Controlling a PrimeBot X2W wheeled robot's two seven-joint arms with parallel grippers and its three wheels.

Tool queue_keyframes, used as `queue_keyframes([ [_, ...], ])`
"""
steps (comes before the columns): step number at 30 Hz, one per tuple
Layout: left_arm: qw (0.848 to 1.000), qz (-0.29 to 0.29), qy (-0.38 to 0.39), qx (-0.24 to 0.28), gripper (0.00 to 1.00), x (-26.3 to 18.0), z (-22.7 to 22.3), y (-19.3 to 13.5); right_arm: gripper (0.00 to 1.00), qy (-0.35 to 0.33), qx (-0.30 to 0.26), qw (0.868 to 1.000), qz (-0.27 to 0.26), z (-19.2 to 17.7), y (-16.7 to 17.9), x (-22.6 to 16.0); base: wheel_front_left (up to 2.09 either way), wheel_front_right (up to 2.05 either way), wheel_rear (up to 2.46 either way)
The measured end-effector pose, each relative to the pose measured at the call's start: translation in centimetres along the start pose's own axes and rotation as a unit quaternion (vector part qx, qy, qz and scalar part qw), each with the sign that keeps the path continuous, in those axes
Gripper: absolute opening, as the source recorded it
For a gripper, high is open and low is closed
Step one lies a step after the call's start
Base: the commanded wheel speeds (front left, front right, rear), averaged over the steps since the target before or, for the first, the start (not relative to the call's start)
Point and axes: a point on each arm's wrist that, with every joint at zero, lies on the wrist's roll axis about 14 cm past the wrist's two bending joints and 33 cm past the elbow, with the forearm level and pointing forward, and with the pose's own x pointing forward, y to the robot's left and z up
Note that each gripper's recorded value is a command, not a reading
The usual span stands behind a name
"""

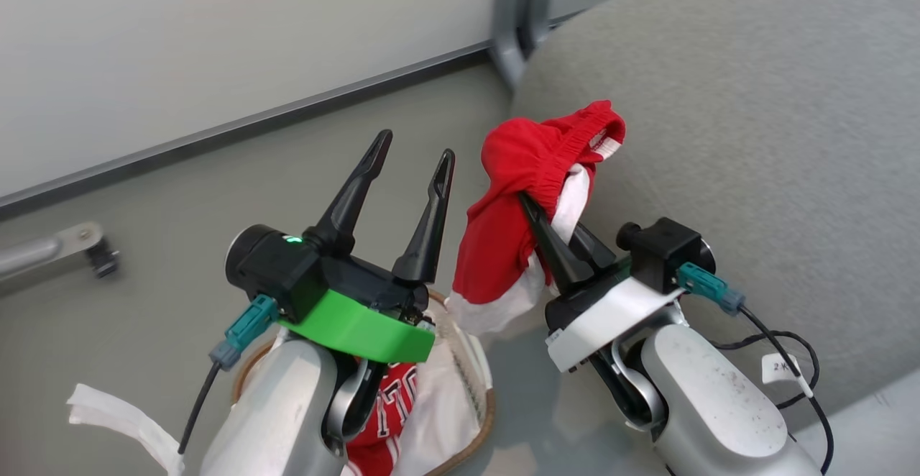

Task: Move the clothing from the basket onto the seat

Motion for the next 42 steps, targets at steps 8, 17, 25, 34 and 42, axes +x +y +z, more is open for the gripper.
queue_keyframes([
  [8,0.992,-0.106,0.038,-0.054,1.00,2.3,-3.9,-6.8,0.00,-0.018,-0.026,0.992,-0.123,2.0,-6.7,-5.5,0.00,0.00,0.00],
  [17,0.980,-0.155,0.072,-0.097,1.00,2.7,-7.1,-9.2,0.00,-0.007,-0.069,0.975,-0.212,2.6,-11.7,-9.6,0.00,0.00,0.00],
  [25,0.981,-0.139,0.096,-0.096,1.00,2.0,-9.5,-6.3,0.00,0.016,-0.168,0.959,-0.229,5.1,-17.3,-8.7,0.00,0.00,0.00],
  [34,0.981,-0.117,0.124,-0.093,1.00,0.4,-12.6,-2.0,0.00,-0.005,-0.272,0.917,-0.290,12.7,-26.3,-5.7,0.00,0.00,0.00],
  [42,0.982,-0.079,0.144,-0.091,1.00,-1.4,-14.8,2.8,0.00,0.014,-0.324,0.889,-0.324,14.7,-31.9,-2.5,0.00,0.00,0.00],
])
